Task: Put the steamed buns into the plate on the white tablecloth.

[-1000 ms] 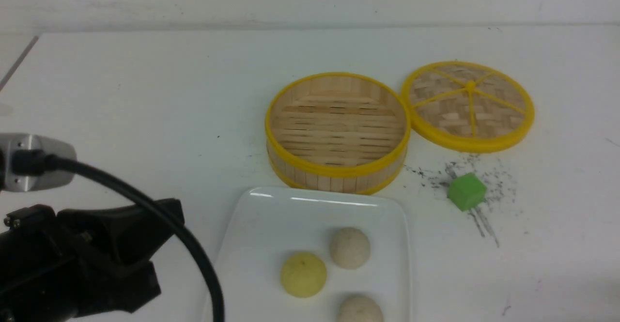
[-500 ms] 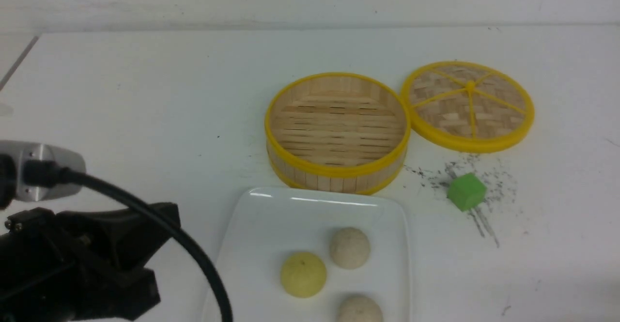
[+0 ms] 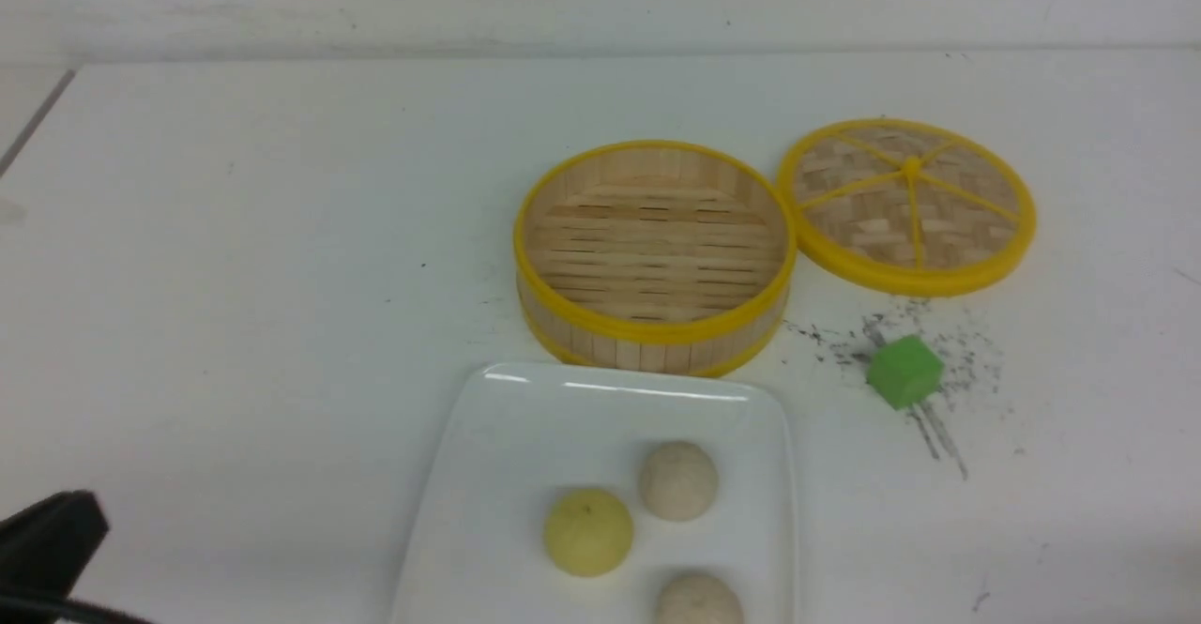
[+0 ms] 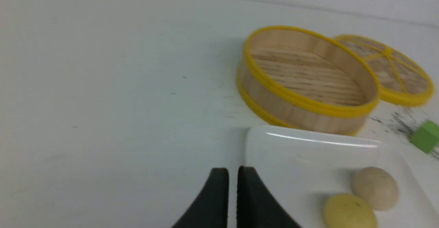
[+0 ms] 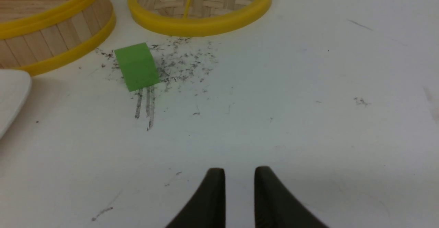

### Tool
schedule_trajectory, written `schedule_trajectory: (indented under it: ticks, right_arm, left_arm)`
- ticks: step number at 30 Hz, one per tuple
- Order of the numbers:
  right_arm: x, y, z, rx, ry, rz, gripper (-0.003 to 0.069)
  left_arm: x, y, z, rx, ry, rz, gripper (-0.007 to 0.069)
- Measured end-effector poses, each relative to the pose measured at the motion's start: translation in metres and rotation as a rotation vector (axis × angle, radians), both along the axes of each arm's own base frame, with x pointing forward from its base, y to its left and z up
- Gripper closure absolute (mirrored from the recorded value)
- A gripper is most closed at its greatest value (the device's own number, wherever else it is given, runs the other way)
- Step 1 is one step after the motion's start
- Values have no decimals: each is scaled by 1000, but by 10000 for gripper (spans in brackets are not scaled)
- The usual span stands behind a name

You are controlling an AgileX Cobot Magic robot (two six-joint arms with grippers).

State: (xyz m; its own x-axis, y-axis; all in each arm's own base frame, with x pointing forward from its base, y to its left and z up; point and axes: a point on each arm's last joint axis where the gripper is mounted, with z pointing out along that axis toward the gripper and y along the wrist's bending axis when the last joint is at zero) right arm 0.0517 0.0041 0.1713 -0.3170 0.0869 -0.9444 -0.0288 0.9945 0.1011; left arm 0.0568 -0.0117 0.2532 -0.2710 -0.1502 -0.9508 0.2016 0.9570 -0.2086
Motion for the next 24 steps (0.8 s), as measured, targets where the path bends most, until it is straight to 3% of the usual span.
schedule_trajectory:
  ticks: [4,8,13,24]
  right_arm:
    - [0,0,0,0,0,0,498]
    - [0,0,0,0,0,0,491]
    - [0,0,0,0,0,0,489]
    - [0,0,0,0,0,0,473]
  left_arm:
    - [-10,13,-37,53,-26,204,553]
    - [-8,17,-62,107,47,279,552]
    - [-6,18,-82,126,101,287,550]
    - [-5,17,-81,122,70,283,538]
